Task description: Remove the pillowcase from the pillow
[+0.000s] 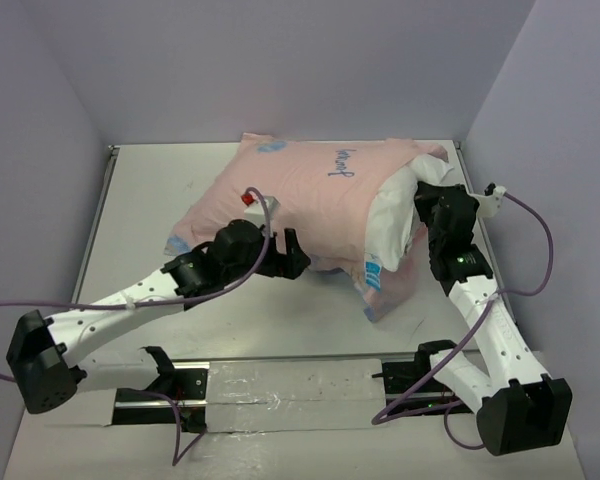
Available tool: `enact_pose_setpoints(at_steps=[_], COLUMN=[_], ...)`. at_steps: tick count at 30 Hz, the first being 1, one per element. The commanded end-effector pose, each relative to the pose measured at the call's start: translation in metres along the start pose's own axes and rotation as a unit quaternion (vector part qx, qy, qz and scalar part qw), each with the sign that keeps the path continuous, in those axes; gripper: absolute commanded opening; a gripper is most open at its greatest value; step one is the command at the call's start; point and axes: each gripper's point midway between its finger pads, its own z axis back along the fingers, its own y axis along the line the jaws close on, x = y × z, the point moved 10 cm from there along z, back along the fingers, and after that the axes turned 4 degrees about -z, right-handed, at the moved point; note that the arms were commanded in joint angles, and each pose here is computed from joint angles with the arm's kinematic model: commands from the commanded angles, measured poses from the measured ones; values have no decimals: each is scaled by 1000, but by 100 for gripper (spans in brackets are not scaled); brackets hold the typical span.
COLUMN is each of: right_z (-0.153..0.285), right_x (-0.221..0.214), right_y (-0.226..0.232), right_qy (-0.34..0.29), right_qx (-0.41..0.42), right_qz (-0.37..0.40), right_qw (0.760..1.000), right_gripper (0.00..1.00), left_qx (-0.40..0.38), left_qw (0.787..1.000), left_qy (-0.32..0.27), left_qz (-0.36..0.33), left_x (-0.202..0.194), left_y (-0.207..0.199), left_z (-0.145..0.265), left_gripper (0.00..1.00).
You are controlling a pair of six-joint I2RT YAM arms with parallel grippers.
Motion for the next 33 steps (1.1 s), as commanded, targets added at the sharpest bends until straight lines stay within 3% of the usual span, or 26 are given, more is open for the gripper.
enact_pose_setpoints(at_steps=[1, 6, 13, 16, 20, 22, 25, 26, 31, 33], right_z=[3, 5, 16, 24, 37, 39, 44, 46, 50, 52], right_x=[16, 5, 1, 4, 14, 13, 11, 11, 12, 13], right_y=[21, 23, 43, 62, 91, 98, 104, 104, 105, 106], right_qy=[-52, 8, 58, 74, 77, 82, 85, 84, 82, 82], right_qx=[32, 45, 62, 78, 109, 118, 123, 124, 132, 132], right_qz=[-14, -17, -36, -47, -61, -59, -55, -57, -68, -68], right_qw=[998, 999, 996, 993, 989, 988, 987, 987, 986, 986], right_gripper=[0, 0, 0, 0, 0, 0, 0, 0, 0, 0], left_qx=[-79, -141, -142, -56, 21, -5, -48, -98, -182, -227], left_qw=[996, 989, 989, 997, 991, 979, 963, 950, 935, 931], left_qy=[47, 25, -33, -49, -69, -96, -110, -147, -196, -186], left_qz=[-11, -40, -19, 5, 115, 182, 242, 257, 235, 214], left_x=[-23, -31, -46, -55, -83, -73, -89, -77, -59, -54], left_y=[-24, -58, -77, -64, -21, -6, 28, 25, 38, 38], left_z=[-15, -45, -64, -65, -48, -36, -24, -18, -19, -26], left_gripper=[99, 99, 99, 99, 99, 99, 99, 99, 99, 99])
